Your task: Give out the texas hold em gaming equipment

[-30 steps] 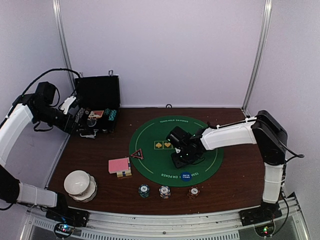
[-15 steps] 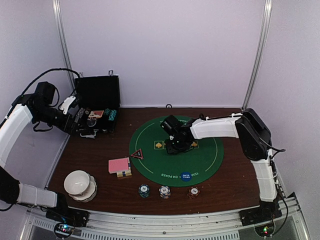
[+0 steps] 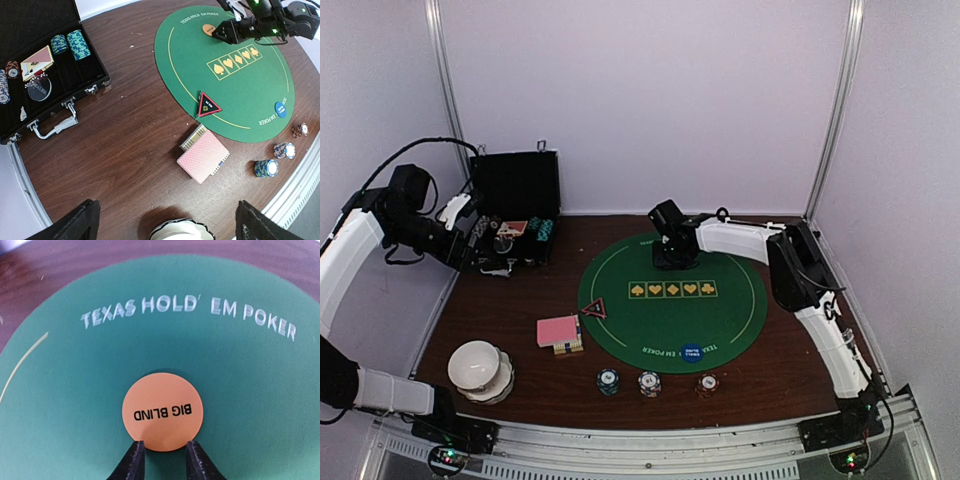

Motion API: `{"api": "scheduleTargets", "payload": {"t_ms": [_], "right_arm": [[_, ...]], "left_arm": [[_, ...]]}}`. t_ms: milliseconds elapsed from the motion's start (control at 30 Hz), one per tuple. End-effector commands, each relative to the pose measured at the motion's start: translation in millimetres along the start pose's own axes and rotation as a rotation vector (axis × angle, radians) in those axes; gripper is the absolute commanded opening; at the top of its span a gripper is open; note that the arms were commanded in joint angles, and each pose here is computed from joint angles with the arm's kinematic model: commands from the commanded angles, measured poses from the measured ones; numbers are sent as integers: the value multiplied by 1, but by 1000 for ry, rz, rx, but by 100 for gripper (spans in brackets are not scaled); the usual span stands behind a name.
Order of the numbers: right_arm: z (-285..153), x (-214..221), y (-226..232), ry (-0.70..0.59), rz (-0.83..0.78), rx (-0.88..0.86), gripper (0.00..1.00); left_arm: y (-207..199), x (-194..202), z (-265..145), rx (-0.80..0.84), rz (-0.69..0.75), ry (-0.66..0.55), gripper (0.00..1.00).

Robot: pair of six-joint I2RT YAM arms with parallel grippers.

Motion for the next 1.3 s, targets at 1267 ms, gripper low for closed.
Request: {"api": "scheduleTargets", "payload": {"t_ms": [1267], "right_arm": [[-167, 205, 8, 345, -516, -217, 55]], "left_arm": [[-6, -10, -12, 21, 8, -29, 98]]}}
Point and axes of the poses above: each gripper's point midway between its finger pads, its own z axis out along the fingers, its own y axis along the line the jaws close on, x = y × z, the point moved 1 cm from there along -z, back along the fingers, and after that the axes turned 1 degree about -z, right-handed, at the moved point
